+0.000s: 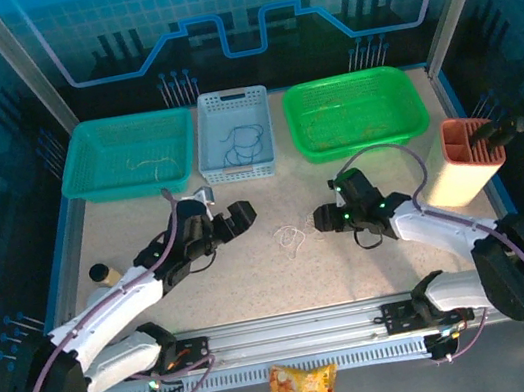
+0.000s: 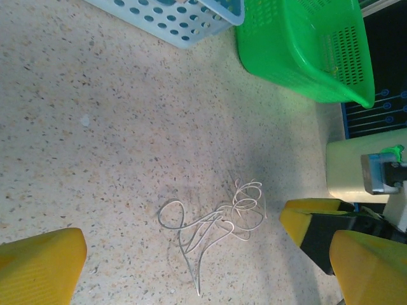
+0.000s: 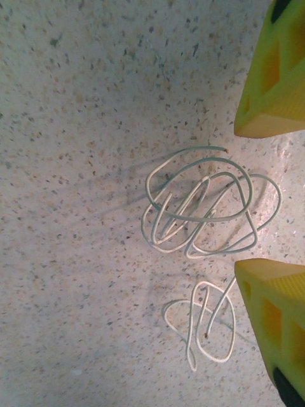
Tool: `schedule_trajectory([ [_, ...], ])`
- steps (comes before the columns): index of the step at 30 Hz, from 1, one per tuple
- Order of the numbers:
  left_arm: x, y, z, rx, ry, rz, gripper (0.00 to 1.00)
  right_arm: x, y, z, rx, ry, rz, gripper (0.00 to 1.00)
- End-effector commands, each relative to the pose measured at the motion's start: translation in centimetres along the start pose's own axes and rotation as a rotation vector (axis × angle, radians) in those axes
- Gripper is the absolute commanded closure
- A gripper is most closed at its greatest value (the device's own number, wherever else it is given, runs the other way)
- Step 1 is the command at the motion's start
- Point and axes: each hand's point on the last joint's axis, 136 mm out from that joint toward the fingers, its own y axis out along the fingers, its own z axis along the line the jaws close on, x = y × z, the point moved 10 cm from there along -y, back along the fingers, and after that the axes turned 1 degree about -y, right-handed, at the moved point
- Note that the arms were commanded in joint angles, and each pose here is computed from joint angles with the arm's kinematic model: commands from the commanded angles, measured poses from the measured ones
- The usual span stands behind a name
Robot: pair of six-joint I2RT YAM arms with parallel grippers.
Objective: Untangle the cables
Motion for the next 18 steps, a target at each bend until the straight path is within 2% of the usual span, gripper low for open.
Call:
schedule_trajectory([
  [1, 0.4, 0.4, -1.6, -0.061, -0.009, 0.003, 0.01, 0.5, 0.8, 0.8, 0.029, -0.01, -0.003, 0.52],
  [3, 0.2, 0.9, -1.8, -0.065, -0.008, 0.016, 0.01, 0.6, 1.3, 0.9, 0.024, -0.018, 0.006, 0.57],
  [5, 0.1, 1.3, -2.1, -0.07, -0.006, 0.031, 0.01, 0.7, 1.6, 0.9, 0.015, -0.028, 0.011, 0.66],
  [10, -0.3, 2.1, -2.3, -0.073, -0.027, 0.046, 0.01, 1.3, 1.0, 1.2, -0.002, -0.059, -0.002, 1.0],
  [18, -0.7, 2.6, -2.2, -0.089, -0.078, 0.039, 0.01, 2.9, -3.8, 2.7, 0.043, -0.099, -0.125, 1.0],
])
